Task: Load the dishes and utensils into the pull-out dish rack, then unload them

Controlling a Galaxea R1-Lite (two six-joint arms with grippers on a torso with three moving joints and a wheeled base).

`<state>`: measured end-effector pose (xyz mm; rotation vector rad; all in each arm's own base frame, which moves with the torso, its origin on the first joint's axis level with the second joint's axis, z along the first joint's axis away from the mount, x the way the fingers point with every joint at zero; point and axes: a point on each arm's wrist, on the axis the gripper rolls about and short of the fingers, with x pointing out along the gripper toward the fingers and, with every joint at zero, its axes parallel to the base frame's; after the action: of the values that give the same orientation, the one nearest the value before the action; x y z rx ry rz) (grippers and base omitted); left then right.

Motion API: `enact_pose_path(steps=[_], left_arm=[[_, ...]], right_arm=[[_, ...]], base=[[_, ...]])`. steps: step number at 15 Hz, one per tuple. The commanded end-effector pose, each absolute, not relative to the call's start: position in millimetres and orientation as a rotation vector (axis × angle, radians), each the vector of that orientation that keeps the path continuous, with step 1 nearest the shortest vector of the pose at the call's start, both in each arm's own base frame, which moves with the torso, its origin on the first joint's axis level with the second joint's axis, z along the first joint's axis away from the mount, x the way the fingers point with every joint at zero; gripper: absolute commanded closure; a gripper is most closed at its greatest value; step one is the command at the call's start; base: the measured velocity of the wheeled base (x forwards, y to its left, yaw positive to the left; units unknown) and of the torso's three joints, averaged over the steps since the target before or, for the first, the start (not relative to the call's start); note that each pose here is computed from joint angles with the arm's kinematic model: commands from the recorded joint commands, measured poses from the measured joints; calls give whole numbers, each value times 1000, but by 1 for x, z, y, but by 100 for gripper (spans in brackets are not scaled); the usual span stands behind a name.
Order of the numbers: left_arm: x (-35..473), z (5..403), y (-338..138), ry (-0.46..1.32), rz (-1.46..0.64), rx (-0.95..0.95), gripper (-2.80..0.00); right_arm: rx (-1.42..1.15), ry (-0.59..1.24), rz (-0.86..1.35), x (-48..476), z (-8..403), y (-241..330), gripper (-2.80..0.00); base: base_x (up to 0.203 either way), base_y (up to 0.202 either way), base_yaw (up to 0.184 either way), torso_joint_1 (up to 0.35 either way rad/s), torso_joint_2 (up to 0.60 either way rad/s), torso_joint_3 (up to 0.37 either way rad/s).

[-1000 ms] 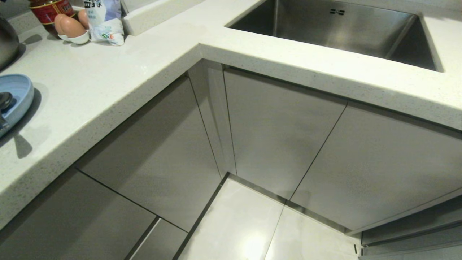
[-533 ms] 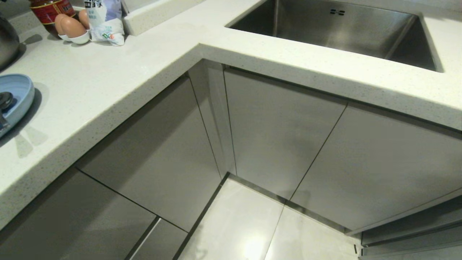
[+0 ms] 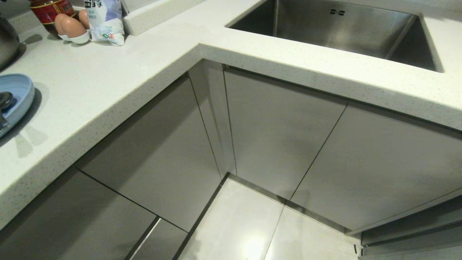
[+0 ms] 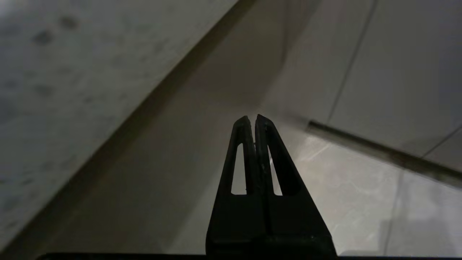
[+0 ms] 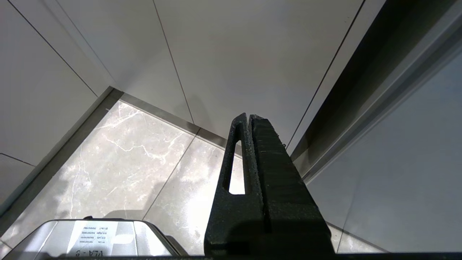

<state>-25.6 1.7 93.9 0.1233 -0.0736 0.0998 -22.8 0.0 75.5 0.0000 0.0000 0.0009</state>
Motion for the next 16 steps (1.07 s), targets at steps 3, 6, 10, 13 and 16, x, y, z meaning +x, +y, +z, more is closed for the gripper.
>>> enact_pose_path(steps=[3,6,10,13,16], left_arm=[[-22,74,-1,-10,-15,88,0],[-22,74,-1,-4,-15,72,0],[-22,74,-1,-4,-17,72,0],[-22,74,-1,-5,-17,68,0],[-22,74,-1,-9,-26,75,0]], right_arm=[[0,0,2,-23,75,0,0],[0,0,0,-23,75,0,0],[0,0,1,-23,75,0,0],[0,0,2,-23,75,0,0],[0,0,2,-23,75,0,0]], base=[[0,0,0,0,0,0],[0,0,0,0,0,0],[0,0,0,0,0,0],[0,0,0,5,3,54],[0,0,0,-1,5,174]])
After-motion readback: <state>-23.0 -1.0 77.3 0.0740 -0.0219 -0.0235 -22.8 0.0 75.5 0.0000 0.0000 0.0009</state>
